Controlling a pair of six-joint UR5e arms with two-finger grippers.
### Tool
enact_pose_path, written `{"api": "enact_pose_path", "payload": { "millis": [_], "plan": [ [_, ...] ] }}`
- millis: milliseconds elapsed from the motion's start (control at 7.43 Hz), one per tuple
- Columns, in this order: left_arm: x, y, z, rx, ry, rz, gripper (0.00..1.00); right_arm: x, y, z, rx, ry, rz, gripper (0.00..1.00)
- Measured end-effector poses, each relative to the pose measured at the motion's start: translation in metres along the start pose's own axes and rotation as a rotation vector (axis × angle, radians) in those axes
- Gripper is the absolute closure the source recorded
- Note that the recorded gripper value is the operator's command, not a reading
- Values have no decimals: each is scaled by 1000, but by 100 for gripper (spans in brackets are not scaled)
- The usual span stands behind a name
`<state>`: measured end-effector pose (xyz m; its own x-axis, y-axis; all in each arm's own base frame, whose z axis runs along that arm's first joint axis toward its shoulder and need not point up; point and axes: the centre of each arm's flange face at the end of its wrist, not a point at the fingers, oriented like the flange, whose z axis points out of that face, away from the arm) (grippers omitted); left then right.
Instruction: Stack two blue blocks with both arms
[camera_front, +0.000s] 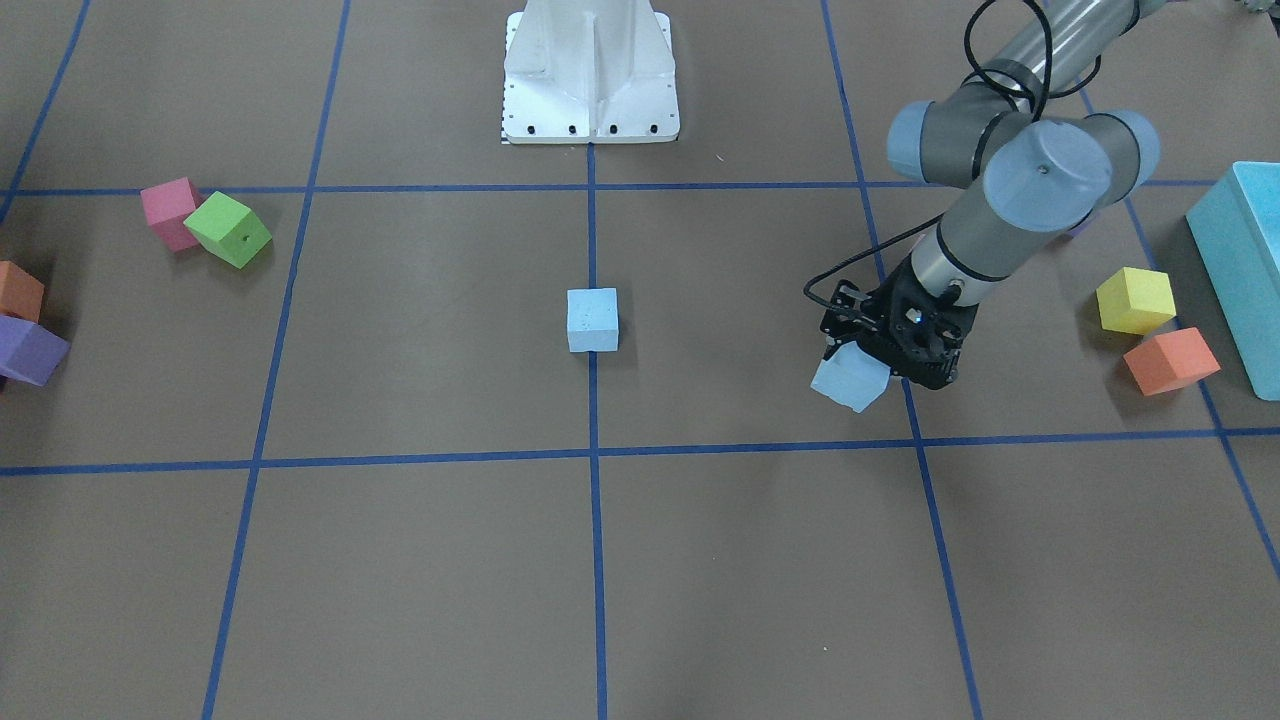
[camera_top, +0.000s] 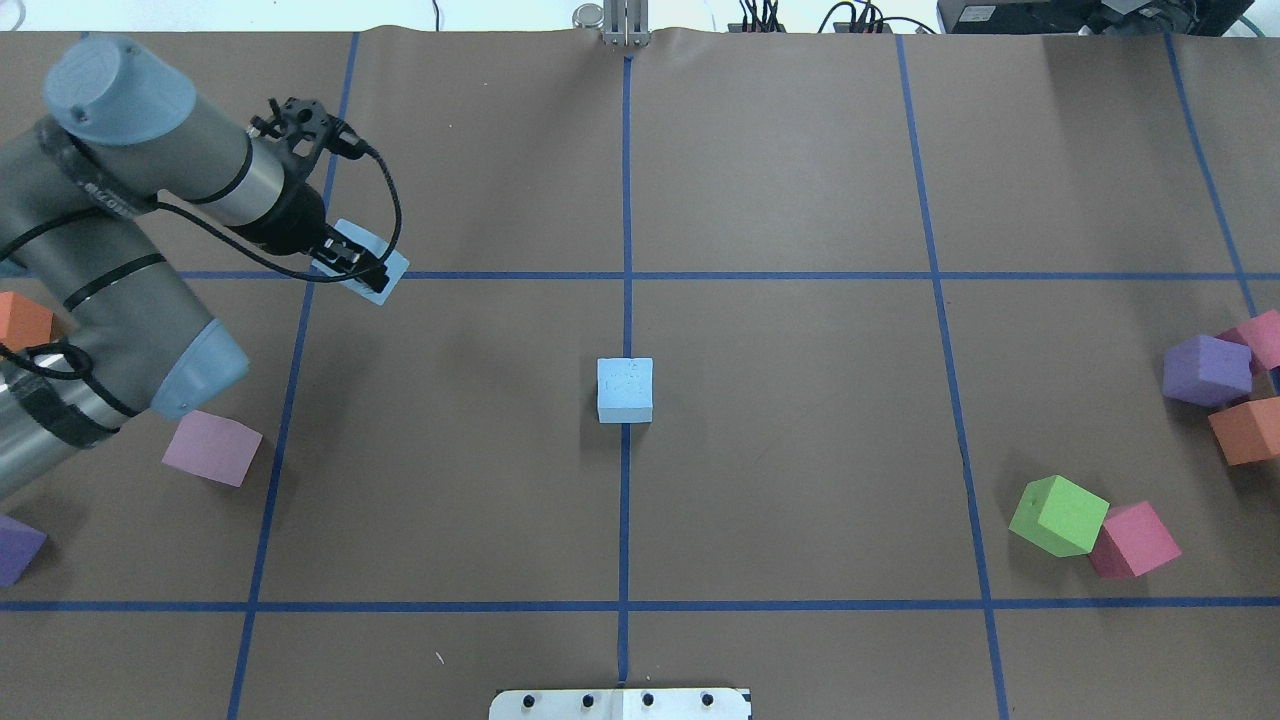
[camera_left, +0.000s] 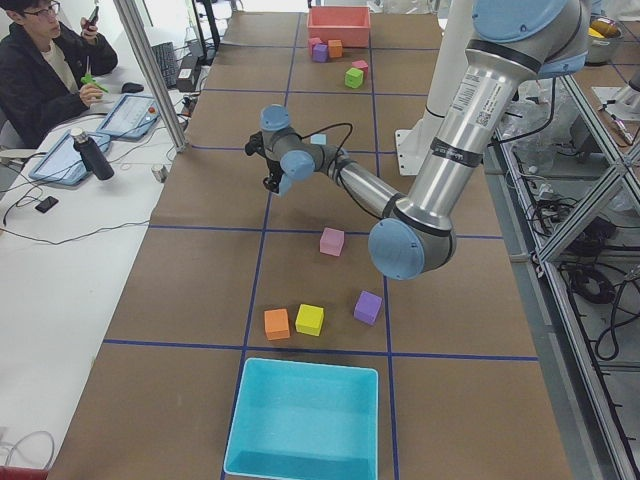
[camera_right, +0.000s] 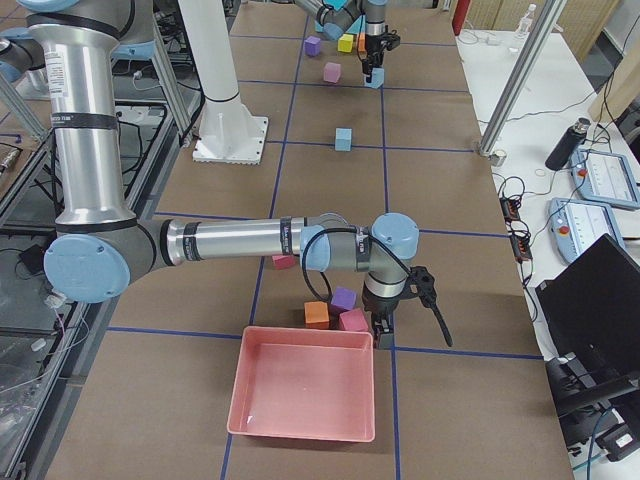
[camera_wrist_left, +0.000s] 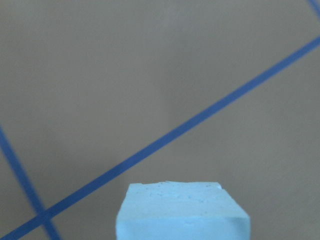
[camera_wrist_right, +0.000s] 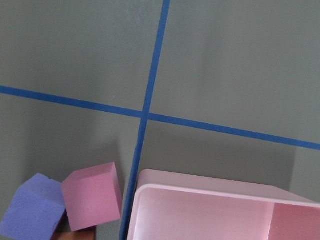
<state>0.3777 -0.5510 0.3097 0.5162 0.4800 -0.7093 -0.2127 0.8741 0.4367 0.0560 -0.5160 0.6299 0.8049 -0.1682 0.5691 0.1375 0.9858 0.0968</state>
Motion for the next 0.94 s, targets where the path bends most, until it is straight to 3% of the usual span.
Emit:
{"api": "enact_pose_path", "payload": {
  "millis": [269,538,942],
  "plan": [
    [76,-35,-8,-6,4,-146,55,3,1,4,-8,-1,6,0],
    [172,-51,-4,-47,-50,-278,55,4,2,6,-11,-2,8,0],
    [274,-40,22,-129,-115,-421,54,4,4,7,-14,-3,10,0]
  ]
}}
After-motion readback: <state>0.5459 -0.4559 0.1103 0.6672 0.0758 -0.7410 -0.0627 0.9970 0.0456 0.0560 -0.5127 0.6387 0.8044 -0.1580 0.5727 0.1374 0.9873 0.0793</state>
